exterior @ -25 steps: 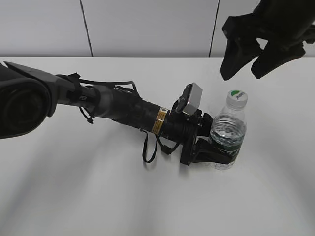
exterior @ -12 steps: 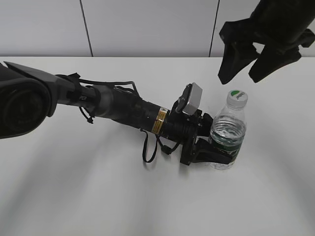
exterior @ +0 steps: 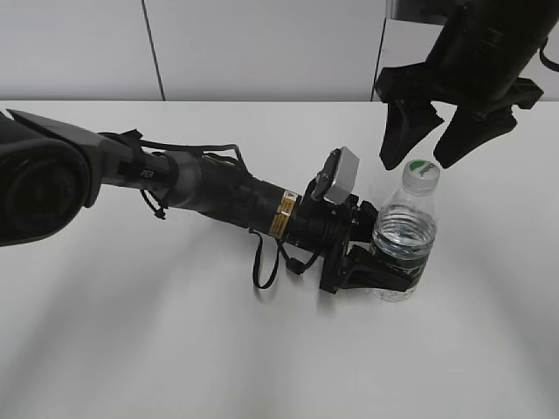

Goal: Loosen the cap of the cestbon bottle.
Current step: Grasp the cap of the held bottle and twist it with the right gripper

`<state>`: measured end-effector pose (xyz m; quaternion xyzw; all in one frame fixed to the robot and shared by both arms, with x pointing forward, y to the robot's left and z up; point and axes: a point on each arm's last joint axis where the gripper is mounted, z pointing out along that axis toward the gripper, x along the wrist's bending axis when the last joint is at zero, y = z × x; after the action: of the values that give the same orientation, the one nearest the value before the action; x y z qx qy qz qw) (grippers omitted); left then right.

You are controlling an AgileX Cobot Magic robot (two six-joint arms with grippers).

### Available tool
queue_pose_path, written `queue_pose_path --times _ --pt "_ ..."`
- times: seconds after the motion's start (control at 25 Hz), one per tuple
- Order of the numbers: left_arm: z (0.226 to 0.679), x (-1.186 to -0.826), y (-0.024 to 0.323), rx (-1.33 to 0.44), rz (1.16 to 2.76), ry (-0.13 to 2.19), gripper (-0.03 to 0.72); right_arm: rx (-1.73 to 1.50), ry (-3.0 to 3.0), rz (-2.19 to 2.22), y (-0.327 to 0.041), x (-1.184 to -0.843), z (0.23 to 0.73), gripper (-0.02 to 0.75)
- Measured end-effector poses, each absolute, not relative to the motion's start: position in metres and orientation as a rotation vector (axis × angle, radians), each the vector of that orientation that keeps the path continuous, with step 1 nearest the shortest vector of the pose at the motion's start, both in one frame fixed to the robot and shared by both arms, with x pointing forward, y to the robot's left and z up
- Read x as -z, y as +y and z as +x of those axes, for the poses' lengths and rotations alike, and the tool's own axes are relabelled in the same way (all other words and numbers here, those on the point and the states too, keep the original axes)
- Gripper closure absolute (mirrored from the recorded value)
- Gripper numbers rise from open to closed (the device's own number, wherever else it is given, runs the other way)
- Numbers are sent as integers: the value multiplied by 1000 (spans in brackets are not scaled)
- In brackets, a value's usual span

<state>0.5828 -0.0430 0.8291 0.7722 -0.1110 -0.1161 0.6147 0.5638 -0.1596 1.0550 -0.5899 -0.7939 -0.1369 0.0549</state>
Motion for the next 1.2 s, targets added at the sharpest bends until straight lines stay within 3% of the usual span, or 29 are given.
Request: queue_pose_path --times 0.96,1.2 --pt "582 -829 -43 269 1783 -263 181 309 -2407 -1788 -164 -1037 557 216" --pt "582 -829 -43 269 1785 -266 181 317 -2409 -1791 -164 -1037 557 268"
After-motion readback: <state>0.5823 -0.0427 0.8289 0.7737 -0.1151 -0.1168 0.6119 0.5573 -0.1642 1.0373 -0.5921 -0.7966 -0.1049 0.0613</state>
